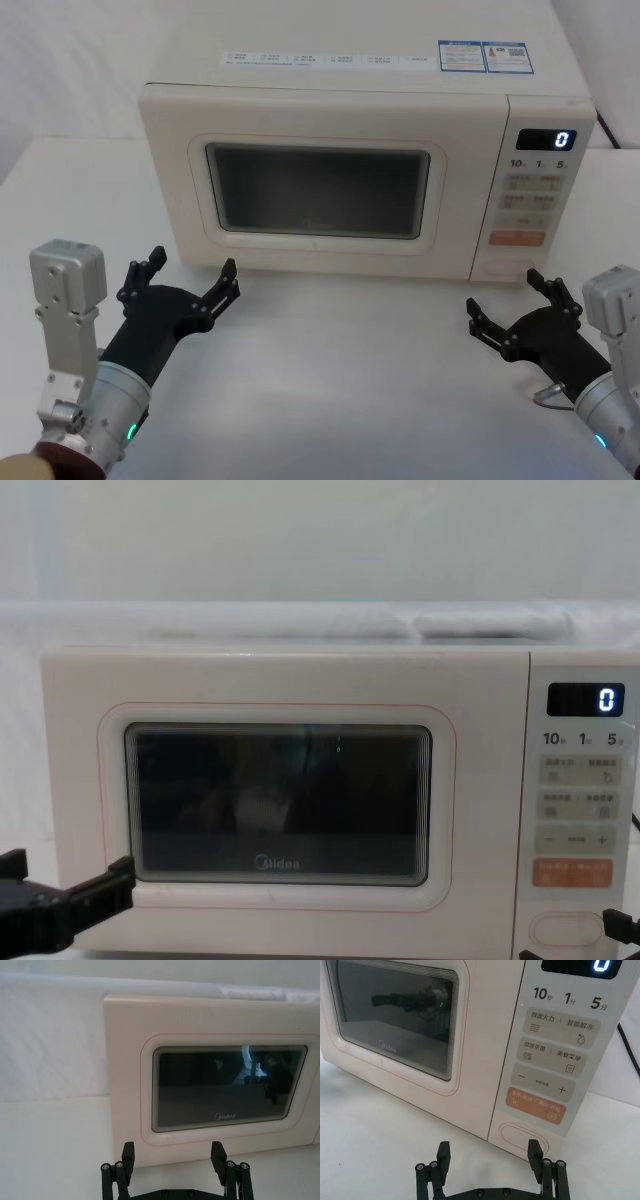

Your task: Press the button to open the microwave door with one hand; close the microwave door with the other hand.

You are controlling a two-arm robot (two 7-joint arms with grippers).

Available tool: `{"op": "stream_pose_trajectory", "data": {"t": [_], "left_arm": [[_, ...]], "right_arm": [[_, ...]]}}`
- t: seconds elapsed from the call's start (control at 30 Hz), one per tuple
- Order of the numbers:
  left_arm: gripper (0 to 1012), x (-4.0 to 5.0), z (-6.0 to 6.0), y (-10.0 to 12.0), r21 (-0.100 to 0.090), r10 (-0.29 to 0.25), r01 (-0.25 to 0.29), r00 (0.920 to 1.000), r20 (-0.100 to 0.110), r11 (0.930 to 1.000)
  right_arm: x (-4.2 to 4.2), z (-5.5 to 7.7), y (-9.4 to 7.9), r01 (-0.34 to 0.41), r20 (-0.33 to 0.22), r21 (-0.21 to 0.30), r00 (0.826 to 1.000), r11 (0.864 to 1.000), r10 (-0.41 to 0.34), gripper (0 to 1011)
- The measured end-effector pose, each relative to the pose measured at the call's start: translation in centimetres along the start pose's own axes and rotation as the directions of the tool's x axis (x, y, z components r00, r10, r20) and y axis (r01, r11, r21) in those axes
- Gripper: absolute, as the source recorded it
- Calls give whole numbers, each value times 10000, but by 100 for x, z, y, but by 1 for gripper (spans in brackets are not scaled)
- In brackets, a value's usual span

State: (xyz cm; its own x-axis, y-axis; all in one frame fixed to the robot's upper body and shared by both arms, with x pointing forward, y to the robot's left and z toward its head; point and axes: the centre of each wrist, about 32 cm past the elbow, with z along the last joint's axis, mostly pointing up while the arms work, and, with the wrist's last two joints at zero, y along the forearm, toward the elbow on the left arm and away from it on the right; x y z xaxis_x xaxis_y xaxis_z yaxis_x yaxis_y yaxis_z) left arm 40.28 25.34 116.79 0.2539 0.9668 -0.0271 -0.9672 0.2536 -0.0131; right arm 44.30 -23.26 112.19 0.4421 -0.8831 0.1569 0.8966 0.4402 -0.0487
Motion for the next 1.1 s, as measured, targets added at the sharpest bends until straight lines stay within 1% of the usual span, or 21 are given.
{"op": "stream_pose_trajectory", "data": {"t": [0.07,0.13,0.17,0.27,0.3,0.33,1.1], "left_arm": [[1001,4,-14,5,42,39,-39,10000,4,10000],[1001,8,-38,11,142,104,-104,9999,16,9998],[1001,8,-38,11,142,104,-104,9999,16,9998],[1001,6,-63,14,310,167,-168,9998,46,9994],[1001,4,-74,14,393,197,-200,9998,60,9990],[1001,4,-80,14,430,212,-215,9998,65,9988],[1001,3,-69,10,395,188,-190,9998,53,9990]], "right_arm": [[0,0,0,0,0,1,10000,10000,0,1002],[0,0,0,0,0,0,10000,10000,0,1002],[0,0,0,0,0,1,10000,10000,0,1002],[0,0,0,0,0,0,10000,10000,0,1002],[0,0,0,0,-1,1,10000,10000,0,1002],[0,0,0,0,-1,0,10000,10000,0,1002],[0,0,0,0,0,1,10000,10000,0,1002]]}}
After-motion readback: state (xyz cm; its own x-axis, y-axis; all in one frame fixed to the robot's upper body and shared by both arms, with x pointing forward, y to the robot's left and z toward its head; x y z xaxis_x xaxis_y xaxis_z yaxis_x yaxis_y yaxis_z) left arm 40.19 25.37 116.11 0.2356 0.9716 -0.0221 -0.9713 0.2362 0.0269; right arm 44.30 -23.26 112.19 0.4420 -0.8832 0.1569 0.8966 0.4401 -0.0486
